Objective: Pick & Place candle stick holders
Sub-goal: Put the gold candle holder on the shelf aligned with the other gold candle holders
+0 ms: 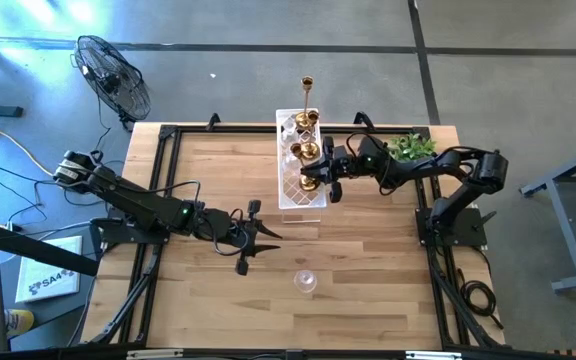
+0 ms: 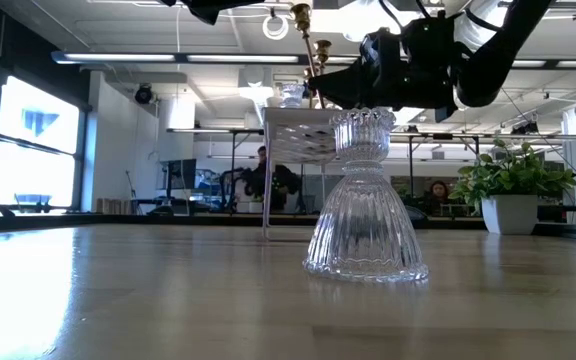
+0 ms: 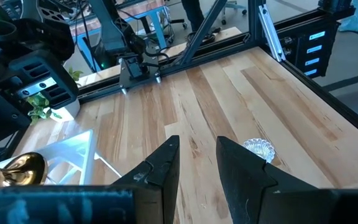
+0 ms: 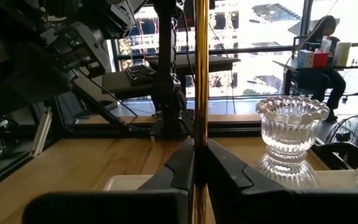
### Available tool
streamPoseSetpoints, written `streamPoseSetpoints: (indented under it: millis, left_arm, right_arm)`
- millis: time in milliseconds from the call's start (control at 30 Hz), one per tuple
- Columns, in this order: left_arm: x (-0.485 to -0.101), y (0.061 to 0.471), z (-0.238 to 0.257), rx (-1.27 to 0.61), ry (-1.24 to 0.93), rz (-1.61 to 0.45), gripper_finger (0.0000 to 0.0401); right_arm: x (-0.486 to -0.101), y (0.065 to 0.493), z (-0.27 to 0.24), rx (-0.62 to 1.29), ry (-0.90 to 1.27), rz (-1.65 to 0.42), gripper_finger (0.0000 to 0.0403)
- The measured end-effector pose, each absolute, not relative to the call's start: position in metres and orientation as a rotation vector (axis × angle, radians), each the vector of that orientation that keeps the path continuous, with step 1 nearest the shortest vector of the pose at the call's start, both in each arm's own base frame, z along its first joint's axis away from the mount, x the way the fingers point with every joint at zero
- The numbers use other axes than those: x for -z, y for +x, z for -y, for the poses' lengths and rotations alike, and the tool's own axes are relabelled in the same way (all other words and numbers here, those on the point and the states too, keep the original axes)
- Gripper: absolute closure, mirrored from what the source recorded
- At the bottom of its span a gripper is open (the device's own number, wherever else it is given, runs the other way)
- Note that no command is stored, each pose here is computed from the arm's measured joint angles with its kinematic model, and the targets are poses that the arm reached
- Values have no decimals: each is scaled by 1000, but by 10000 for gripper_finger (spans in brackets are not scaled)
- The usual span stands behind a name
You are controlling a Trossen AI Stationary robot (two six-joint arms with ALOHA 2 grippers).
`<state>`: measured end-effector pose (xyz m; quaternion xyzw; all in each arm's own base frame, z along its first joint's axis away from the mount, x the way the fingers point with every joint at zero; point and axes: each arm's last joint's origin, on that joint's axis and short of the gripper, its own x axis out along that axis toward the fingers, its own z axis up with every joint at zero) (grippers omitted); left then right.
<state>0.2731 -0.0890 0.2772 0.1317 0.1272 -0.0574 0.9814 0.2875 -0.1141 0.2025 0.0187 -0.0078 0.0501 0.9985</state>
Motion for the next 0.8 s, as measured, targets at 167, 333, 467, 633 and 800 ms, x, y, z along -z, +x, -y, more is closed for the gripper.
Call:
streamPoseSetpoints:
  millis: [167,333,467,633,800]
  left_arm:
    - [-277,273,89,116,266,-261,300]
    - [-276,273,89,117,270,-272,300]
    - [-275,273,89,117,270,-274,300]
    - [-275,272,89,117,265,-281,300]
    - [-275,272,89,117,265,-282,300]
  right_arm:
    - [-200,287,114,-101,57,-6,366]
    - [-198,287,114,-86,70,-15,350]
    - [-197,287,116,-35,83,-28,337]
    - [-197,287,116,-36,100,-23,311]
    - [-197,287,115,-48,107,-25,275]
